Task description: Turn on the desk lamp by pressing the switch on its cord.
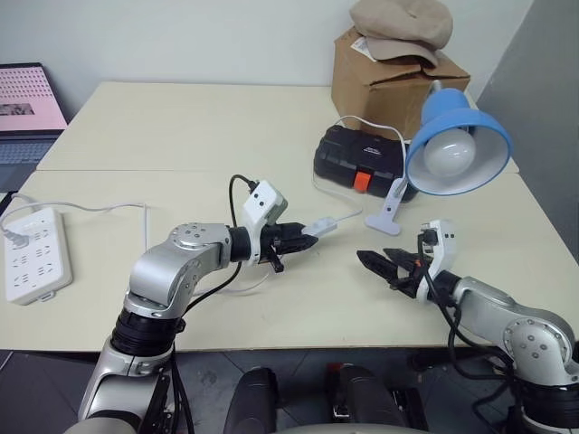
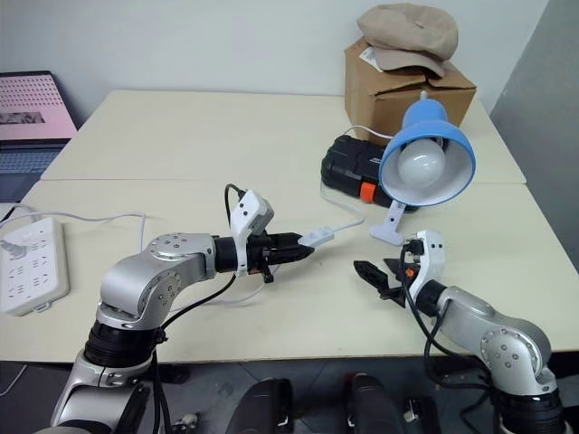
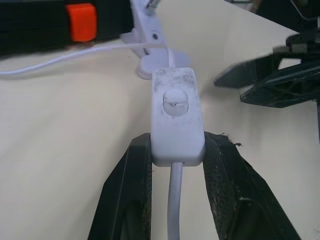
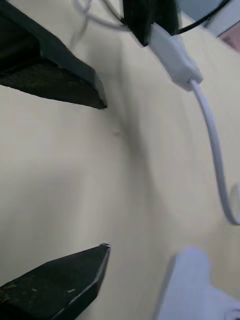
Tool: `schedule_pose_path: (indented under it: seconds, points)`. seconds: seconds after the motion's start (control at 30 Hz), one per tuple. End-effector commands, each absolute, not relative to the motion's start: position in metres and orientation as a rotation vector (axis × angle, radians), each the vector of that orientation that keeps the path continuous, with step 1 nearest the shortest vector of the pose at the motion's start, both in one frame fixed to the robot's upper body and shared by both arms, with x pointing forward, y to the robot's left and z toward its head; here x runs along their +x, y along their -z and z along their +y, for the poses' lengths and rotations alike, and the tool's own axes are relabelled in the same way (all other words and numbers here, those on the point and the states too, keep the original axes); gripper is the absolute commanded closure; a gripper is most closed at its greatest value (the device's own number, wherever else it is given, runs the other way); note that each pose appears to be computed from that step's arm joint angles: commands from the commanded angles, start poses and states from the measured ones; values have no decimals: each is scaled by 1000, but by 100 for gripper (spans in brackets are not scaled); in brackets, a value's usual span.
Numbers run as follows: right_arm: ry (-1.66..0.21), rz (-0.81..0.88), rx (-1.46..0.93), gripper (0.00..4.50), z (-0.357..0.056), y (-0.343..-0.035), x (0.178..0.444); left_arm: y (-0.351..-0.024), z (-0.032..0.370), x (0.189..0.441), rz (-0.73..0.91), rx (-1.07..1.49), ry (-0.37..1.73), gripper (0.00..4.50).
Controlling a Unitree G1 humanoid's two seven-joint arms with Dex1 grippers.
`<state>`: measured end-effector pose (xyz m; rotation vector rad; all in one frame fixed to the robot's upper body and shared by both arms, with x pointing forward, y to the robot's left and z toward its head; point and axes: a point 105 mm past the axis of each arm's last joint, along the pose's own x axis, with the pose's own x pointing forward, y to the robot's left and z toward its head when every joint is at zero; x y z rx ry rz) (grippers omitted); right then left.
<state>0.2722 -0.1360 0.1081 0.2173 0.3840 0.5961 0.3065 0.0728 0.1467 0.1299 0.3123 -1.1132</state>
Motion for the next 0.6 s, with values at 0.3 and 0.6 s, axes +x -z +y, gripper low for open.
schedule_pose_path:
  seconds: [0.3,0.6]
  points:
    - [-609,381,835,0,-101,-140,263,-159,53,306,181,175,1216,342]
    - [-553,394,1039,0,-67,-151,281,-153,50,313,191,180,1178,342]
